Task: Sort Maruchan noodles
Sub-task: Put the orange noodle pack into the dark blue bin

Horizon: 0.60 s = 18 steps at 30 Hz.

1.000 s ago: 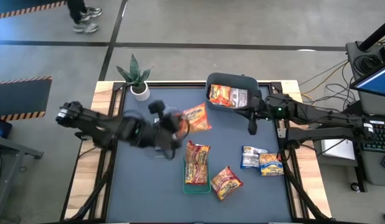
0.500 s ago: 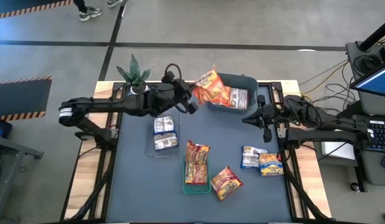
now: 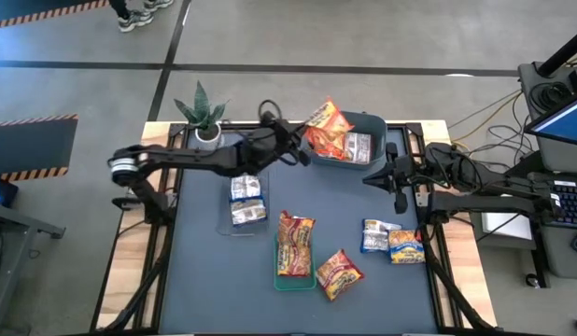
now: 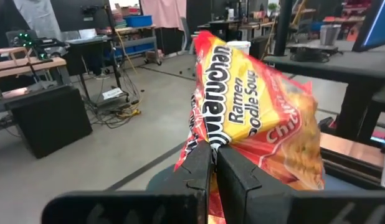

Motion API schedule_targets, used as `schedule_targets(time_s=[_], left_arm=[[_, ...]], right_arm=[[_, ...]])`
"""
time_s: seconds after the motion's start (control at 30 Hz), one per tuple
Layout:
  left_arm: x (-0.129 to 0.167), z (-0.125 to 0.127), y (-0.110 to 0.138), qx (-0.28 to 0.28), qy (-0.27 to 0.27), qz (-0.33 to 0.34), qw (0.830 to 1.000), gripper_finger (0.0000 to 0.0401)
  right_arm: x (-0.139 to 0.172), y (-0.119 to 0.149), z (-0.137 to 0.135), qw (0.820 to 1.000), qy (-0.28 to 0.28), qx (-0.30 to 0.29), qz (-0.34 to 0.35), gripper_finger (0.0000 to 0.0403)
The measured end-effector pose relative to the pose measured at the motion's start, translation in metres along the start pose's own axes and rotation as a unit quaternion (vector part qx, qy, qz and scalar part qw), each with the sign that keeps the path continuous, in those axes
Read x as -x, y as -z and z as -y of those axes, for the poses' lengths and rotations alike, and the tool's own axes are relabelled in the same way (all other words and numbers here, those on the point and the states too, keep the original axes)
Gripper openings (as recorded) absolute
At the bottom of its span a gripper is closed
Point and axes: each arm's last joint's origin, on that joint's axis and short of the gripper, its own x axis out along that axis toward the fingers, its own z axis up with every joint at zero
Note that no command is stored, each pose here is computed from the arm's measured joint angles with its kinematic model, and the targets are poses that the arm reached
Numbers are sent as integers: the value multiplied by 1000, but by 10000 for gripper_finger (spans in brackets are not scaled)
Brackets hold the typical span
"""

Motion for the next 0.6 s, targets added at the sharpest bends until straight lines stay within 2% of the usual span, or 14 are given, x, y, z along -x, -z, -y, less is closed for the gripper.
schedule_targets(time_s=[0.23,0.43,0.6], left_arm=[[-46,15,10,-6,-33,-10,999,0],[-66,12,36,39,-74,-35,996,0],[-78,17,54,45,-85,-52,994,0]], right_arm=[[0,4,0,1000,-3,-8,-16,12],[0,6,0,999,-4,-15,-28,12],[-1,8,0,999,-4,-20,-32,12]])
